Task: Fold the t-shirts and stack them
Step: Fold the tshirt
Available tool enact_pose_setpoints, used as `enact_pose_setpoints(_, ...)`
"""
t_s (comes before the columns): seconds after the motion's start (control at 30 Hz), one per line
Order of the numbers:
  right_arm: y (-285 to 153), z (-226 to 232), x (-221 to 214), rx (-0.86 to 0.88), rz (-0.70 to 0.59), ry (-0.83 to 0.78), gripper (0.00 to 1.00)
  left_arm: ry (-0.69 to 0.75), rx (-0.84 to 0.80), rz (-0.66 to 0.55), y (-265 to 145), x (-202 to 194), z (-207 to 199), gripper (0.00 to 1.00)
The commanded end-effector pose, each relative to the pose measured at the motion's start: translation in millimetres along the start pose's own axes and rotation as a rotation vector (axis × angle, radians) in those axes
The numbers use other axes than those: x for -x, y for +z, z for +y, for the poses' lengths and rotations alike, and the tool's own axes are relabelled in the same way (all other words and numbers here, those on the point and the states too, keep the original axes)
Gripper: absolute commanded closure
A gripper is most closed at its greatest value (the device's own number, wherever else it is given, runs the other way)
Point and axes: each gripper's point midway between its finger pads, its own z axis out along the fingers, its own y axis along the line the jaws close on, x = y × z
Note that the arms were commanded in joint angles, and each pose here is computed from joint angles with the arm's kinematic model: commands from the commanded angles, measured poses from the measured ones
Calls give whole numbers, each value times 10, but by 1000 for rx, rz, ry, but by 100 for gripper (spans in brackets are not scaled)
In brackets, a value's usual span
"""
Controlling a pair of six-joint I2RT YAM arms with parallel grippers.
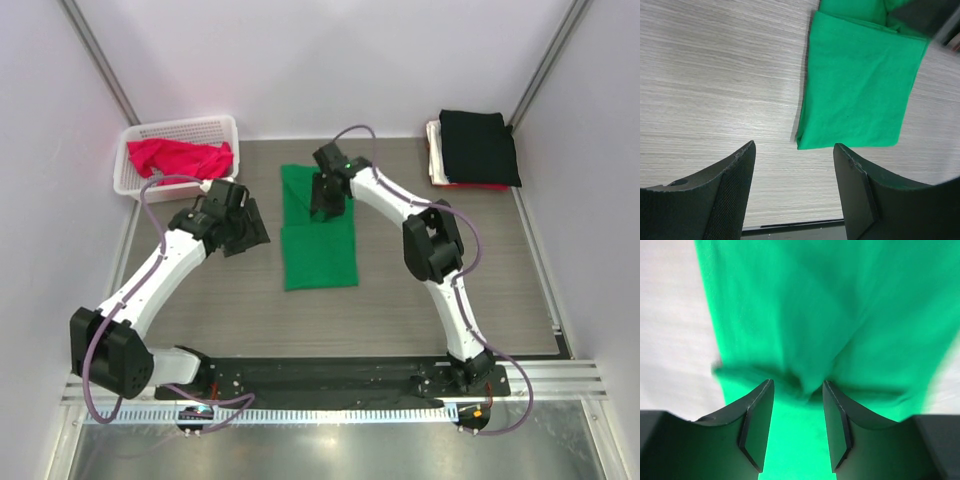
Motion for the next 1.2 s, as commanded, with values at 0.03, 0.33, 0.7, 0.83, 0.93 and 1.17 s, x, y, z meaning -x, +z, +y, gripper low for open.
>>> enact_pose_setpoints(0.03,-416,-98,696,-26,-130,-4,50,19,-29,8,-77,-56,-3,35)
enact_pose_setpoints(0.33,-1032,-279,137,58,-143,23,42,-11,-202,68,49,-282,-234,34)
enact_pose_setpoints(0.7,-904,-698,-1155,163,29,92,36,-77,-258,177,505,-865,-132,35)
enact_pose_setpoints(0.83,-791,-772,-1288,156,55,98,40,-102,-266,194,600,-991,-85,36)
enact_pose_setpoints(0.93,-707,-782,-1363,168,75,104,42,-107,-267,204,662,-1059,-62,37)
enact_pose_setpoints(1.17,-581,-871,-1516,155,107,118,54,-122,-256,229,812,-1165,-14,44)
